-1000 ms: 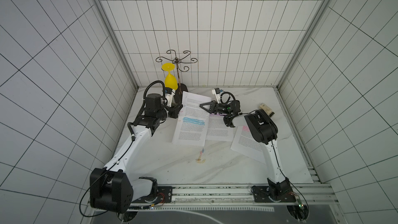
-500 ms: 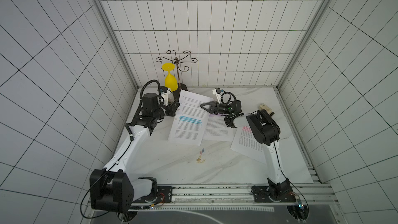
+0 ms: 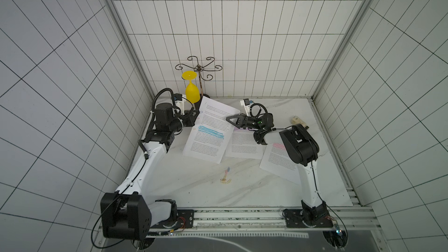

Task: Unclip the paperclips from the documents
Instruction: Pick up the document from the center of the board.

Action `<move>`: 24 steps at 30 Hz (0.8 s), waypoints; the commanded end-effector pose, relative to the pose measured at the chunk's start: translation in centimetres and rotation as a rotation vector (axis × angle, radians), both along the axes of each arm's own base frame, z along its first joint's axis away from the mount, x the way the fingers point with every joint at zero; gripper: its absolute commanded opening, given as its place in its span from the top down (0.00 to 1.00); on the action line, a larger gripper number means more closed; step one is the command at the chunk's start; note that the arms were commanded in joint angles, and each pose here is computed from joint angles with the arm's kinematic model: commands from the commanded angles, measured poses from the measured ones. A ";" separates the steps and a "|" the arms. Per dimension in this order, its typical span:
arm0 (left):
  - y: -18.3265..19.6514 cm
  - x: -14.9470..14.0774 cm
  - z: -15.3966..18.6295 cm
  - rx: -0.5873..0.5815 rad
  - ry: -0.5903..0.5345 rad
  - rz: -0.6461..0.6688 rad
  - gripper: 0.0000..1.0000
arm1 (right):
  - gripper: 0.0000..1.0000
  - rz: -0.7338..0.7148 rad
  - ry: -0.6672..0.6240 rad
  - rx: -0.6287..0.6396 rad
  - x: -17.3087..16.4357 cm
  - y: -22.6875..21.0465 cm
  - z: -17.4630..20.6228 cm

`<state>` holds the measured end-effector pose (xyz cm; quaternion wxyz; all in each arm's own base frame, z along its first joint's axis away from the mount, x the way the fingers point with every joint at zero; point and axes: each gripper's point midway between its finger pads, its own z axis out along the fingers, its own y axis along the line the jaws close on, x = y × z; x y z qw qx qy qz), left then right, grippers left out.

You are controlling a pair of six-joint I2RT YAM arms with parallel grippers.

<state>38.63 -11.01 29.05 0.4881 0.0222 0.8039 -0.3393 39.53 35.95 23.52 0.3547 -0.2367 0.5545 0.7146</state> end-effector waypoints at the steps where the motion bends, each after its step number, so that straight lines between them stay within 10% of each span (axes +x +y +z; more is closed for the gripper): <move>1: 0.4 -0.5 1.2 -0.021 -0.039 0.012 1.00 | 0.30 -0.001 -0.207 0.136 -2.9 -1.3 4.2; 24: 1.8 0.6 4.6 -0.230 -0.106 0.069 1.00 | 0.29 0.016 -0.213 0.190 -4.3 0.7 5.8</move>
